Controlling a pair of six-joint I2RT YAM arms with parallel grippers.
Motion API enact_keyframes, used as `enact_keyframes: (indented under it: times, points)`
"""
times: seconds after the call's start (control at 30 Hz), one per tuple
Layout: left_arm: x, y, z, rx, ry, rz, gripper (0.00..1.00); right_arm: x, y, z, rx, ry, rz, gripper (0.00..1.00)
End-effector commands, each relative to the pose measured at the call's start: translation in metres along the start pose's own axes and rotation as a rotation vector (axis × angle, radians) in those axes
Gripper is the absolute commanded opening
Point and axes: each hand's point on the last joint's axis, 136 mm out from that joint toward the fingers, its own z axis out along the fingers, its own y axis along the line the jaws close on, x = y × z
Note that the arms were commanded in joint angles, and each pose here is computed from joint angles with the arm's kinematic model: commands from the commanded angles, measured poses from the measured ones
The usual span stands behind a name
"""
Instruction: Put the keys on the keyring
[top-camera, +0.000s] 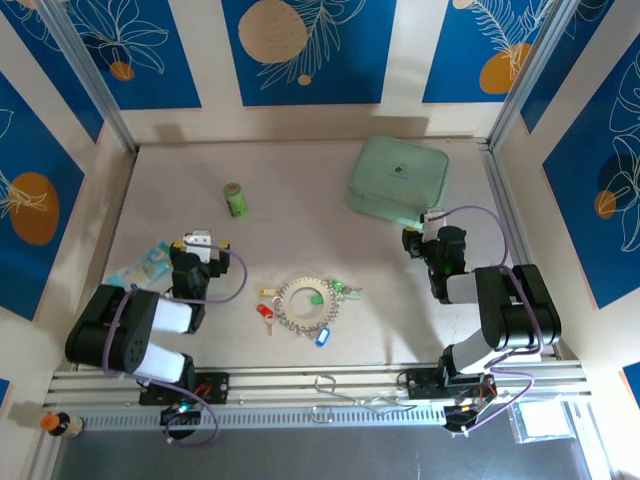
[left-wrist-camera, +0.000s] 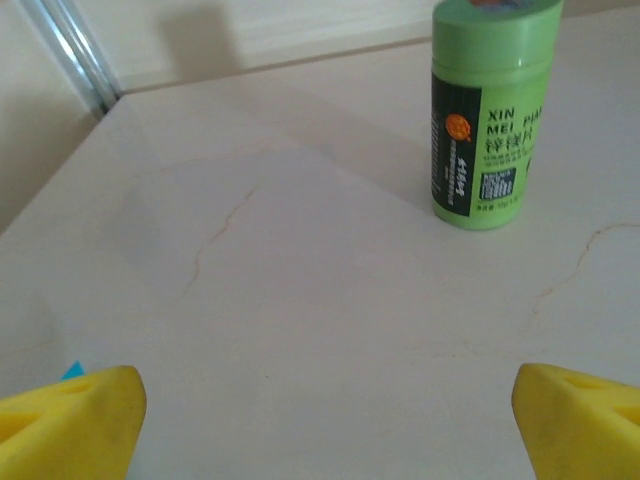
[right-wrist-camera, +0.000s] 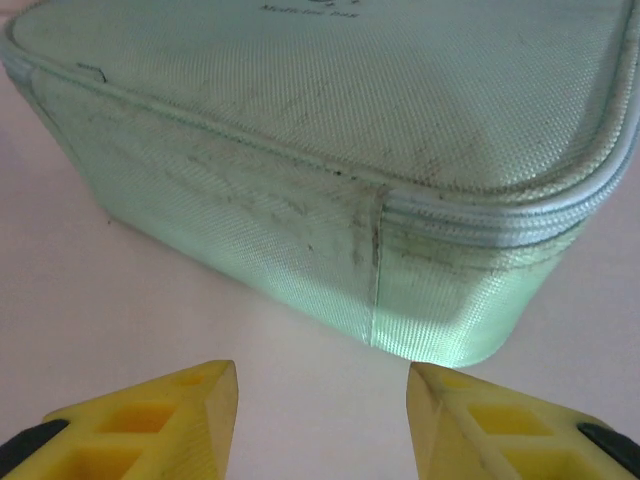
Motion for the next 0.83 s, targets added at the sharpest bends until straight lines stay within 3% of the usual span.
enact_keyframes:
  times: [0.0,0.13,0.2,0.67,0.7,0.73,0.8]
  points:
    - [-0.032,-0.003,0.009,0.027,-0.165,-0.016,0.94,-0.019,-0.004,0.005,-0.027,-0.034,0.068,0.50]
    - [-0.029,0.010,0.025,-0.056,-0.069,-0.040,1.00,-0.018,-0.005,0.004,-0.017,-0.026,0.066,0.49]
    - [-0.026,0.004,0.034,-0.030,0.002,-0.016,1.00,-0.018,-0.004,0.005,-0.018,-0.028,0.065,0.49]
    - [-0.024,-0.005,0.041,0.070,0.035,-0.033,1.00,-0.018,-0.005,0.005,-0.017,-0.025,0.066,0.50]
    - [-0.023,-0.005,0.040,0.071,0.032,-0.032,1.00,-0.018,-0.005,0.005,-0.017,-0.026,0.065,0.54]
    - [-0.023,-0.005,0.039,0.072,0.029,-0.032,1.00,-0.017,-0.005,0.005,-0.017,-0.024,0.065,0.94]
    - [-0.024,-0.005,0.039,0.072,0.024,-0.032,1.00,-0.018,-0.004,0.004,-0.014,-0.029,0.062,0.99]
